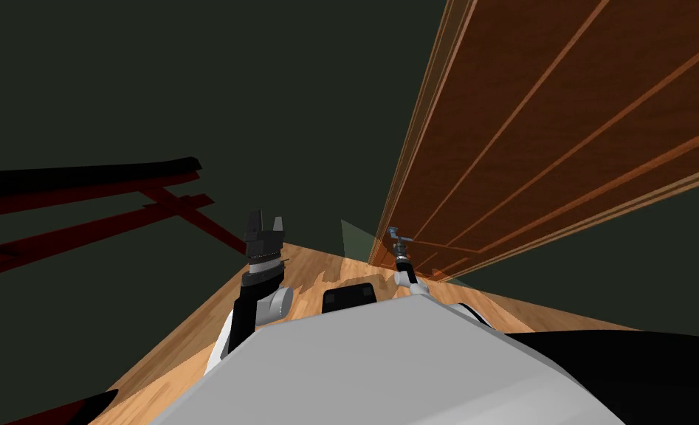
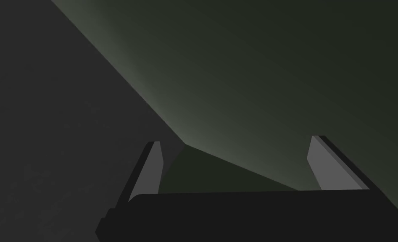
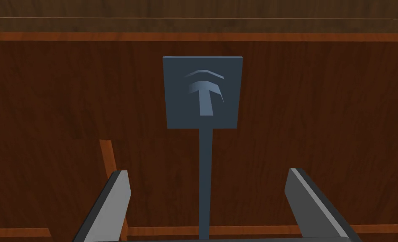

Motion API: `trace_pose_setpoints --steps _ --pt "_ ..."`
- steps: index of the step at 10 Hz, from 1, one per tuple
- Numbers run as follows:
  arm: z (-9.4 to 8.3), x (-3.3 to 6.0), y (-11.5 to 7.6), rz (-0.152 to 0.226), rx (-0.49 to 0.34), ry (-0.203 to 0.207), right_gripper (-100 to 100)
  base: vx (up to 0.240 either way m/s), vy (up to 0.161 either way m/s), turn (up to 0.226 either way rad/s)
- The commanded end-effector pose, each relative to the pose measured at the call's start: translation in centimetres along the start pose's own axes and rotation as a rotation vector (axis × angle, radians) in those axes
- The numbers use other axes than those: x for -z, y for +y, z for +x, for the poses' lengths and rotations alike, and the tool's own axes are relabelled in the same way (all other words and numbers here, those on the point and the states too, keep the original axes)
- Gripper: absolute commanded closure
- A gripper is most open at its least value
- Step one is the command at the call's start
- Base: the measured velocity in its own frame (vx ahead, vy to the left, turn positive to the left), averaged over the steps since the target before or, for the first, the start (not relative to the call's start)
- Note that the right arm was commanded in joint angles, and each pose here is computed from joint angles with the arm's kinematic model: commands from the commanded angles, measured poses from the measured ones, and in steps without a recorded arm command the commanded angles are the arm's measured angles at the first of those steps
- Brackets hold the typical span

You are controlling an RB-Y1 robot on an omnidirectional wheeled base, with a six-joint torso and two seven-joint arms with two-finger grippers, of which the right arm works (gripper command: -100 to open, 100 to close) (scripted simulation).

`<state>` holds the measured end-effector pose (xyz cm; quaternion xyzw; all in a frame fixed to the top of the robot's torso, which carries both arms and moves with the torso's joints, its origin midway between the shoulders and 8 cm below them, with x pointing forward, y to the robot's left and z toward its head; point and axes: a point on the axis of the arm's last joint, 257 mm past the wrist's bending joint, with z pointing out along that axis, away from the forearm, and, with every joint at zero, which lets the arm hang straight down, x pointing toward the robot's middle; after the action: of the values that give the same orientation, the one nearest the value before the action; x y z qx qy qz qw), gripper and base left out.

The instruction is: Pull the door open

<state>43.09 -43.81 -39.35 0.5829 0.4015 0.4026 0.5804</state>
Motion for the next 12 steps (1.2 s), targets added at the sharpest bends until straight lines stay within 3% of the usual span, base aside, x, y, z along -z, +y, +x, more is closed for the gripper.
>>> trace_pose_setpoints --steps 1,3,4,5,10,12 --pt "-2.4 0.26 0.0 -0.001 0.000 -0.023 -100 0.143 -0.028 0.140" --pt "-3.9 0.45 0.1 -0.002 0.000 -0.037 -100 0.172 -0.030 0.094" --pt "-3.2 0.33 0.1 -0.001 0.001 -0.031 -100 0.076 -0.012 0.014" --pt "-3.2 0.33 0.1 -0.001 0.001 -0.031 100 -0.010 0.000 -0.010" --pt "-3.2 0.33 0.1 -0.001 0.001 -0.031 100 -0.015 0.003 0.001" --pt "-2.9 0.58 0.0 0.001 0.002 -0.009 100 -0.166 -0.013 0.087"
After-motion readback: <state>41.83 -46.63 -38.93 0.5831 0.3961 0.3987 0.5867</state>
